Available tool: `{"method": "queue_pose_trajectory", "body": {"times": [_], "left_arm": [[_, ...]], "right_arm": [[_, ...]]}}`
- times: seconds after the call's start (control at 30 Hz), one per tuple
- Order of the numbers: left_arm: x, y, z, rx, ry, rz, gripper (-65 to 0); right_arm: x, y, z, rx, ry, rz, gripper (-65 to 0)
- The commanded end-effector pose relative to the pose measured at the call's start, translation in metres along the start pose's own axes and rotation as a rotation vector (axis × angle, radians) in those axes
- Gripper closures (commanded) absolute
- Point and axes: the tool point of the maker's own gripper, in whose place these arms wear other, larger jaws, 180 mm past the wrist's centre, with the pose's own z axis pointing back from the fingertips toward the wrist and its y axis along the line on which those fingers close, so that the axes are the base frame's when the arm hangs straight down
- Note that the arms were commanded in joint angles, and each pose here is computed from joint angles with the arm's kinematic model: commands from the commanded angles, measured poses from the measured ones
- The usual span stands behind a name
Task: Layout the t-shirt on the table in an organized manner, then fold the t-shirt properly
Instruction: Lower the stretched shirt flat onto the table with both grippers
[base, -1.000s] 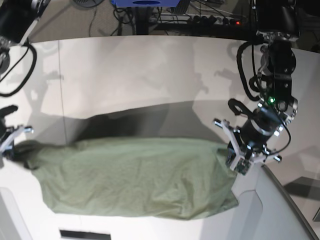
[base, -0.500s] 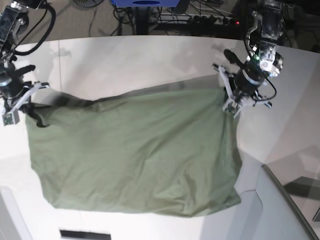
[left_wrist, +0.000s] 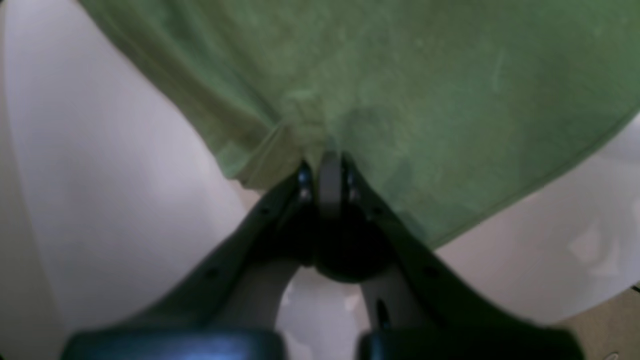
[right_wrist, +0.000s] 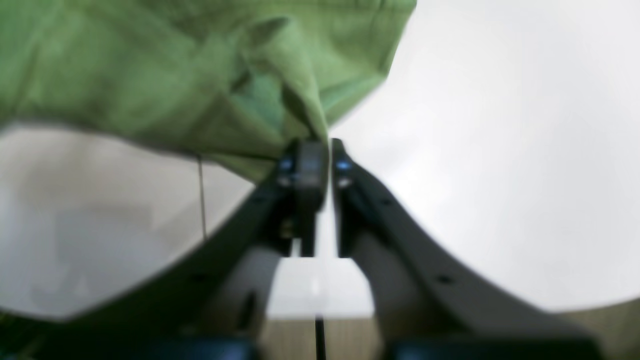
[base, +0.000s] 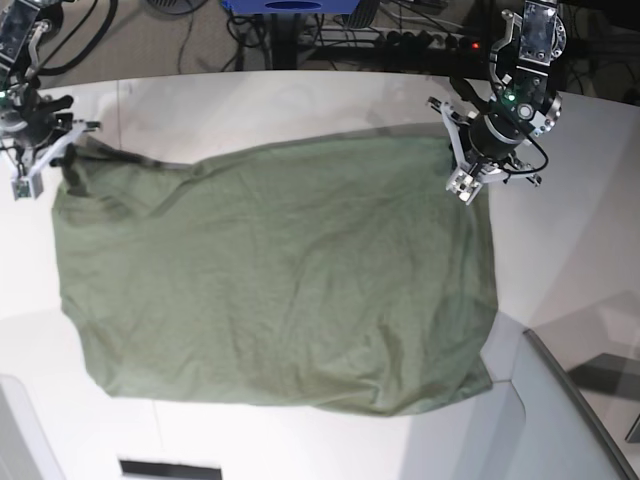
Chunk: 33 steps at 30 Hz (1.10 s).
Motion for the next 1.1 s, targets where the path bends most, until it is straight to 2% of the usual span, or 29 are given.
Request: {"method": "queue_pose_trajectory", "body": {"times": [0.0, 0.1, 0.17, 0.23, 0.3, 0.47, 0.57, 0.7, 0.83, 0.97, 1.07], "left_arm": [[0.01, 0.01, 0.004, 0.028, -0.032, -0.01, 0.0], [0.016, 0.011, 0.009, 0.041, -0.047, -0.027, 0.0], [0.01, 0.009, 0.013, 0.061, -0.025, -0.071, -10.9], [0.009, 0.011, 0.018, 0.088, -0.015, -0.117, -15.8], [0.009, 0.013, 0.023, 0.112, -0.013, -0.132, -16.8], [0.021, 0.056, 0.051, 0.257, -0.054, -0.058, -18.1], [0.008, 0.068, 0.062, 0.297, 0.013, -0.035, -23.9], [-0.009, 0.059, 0.064, 0.275, 0.071, -0.036, -25.0], [-0.014, 0.053, 0.067, 0.267, 0.076, -0.024, -25.0], [0.007, 0.046, 0.062, 0.214, -0.011, 0.072, -24.5], [0.026, 0.039, 0.052, 0.151, -0.085, 0.171, -21.9]], "right_arm": [[0.009, -0.007, 0.005, -0.018, -0.024, 0.009, -15.3], [0.01, -0.007, 0.01, -0.026, -0.019, 0.02, -31.4], [0.013, -0.002, 0.018, -0.032, -0.04, 0.03, -36.8], [0.023, 0.001, 0.031, -0.049, -0.078, 0.049, -36.9], [0.038, 0.003, 0.04, -0.062, -0.124, 0.062, -36.9], [0.07, 0.003, 0.044, -0.074, -0.198, 0.08, -36.9], [0.079, 0.003, 0.044, -0.074, -0.218, 0.078, -36.9], [0.086, 0.003, 0.044, -0.075, -0.234, 0.078, -36.9], [0.093, 0.004, 0.043, -0.074, -0.248, 0.077, -36.9], [0.108, 0.005, 0.04, -0.068, -0.278, 0.068, -36.9], [0.11, 0.008, 0.022, -0.033, -0.261, 0.03, -36.6]]}}
